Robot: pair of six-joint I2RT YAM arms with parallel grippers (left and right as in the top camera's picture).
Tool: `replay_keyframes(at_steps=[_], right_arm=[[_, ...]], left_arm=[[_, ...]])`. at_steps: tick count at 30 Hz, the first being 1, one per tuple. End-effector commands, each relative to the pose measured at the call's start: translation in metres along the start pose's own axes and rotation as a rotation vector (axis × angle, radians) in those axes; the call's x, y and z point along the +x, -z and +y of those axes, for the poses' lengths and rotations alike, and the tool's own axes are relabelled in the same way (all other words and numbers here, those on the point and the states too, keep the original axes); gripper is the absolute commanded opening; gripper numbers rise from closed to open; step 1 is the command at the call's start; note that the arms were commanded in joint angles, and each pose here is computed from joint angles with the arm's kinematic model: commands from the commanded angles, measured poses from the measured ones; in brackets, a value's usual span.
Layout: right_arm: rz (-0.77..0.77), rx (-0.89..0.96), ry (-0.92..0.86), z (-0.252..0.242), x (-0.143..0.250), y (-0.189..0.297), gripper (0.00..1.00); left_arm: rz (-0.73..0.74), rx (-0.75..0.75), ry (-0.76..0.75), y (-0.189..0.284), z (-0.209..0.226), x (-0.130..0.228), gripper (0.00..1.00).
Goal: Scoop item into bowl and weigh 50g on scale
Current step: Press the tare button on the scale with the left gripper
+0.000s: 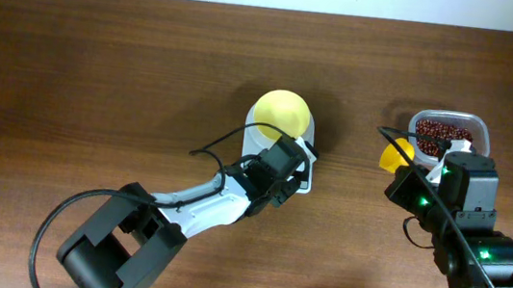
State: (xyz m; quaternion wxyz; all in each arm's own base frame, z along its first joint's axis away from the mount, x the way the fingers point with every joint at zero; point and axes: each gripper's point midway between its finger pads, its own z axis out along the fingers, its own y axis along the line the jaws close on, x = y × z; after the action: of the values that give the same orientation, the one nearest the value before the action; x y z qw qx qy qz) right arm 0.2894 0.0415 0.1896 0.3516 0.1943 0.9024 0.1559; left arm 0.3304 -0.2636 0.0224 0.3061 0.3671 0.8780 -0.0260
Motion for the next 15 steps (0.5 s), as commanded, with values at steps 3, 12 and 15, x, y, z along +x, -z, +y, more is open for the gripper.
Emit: replay_keyframes(at_steps=[3,12,15], right_arm=[[-0.038,-0.007,-0.004,0.0032,-0.0118,0.0042,0.04],[-0.058,-0.019,-0.002,0.0065,-0.0172,0.0033,0.04],[-0.045,-0.011,-0.003,0.0051,-0.0155,-0.0009,0.04]], left_arm=[[0.008,0.019,-0.024,-0.005,-0.0032,0.0013,0.0],[0.015,0.02,-0.025,-0.0076,-0.0039,0.0035,0.0],[0.018,0.055,-0.074,-0.0093,-0.0101,0.0056,0.0]])
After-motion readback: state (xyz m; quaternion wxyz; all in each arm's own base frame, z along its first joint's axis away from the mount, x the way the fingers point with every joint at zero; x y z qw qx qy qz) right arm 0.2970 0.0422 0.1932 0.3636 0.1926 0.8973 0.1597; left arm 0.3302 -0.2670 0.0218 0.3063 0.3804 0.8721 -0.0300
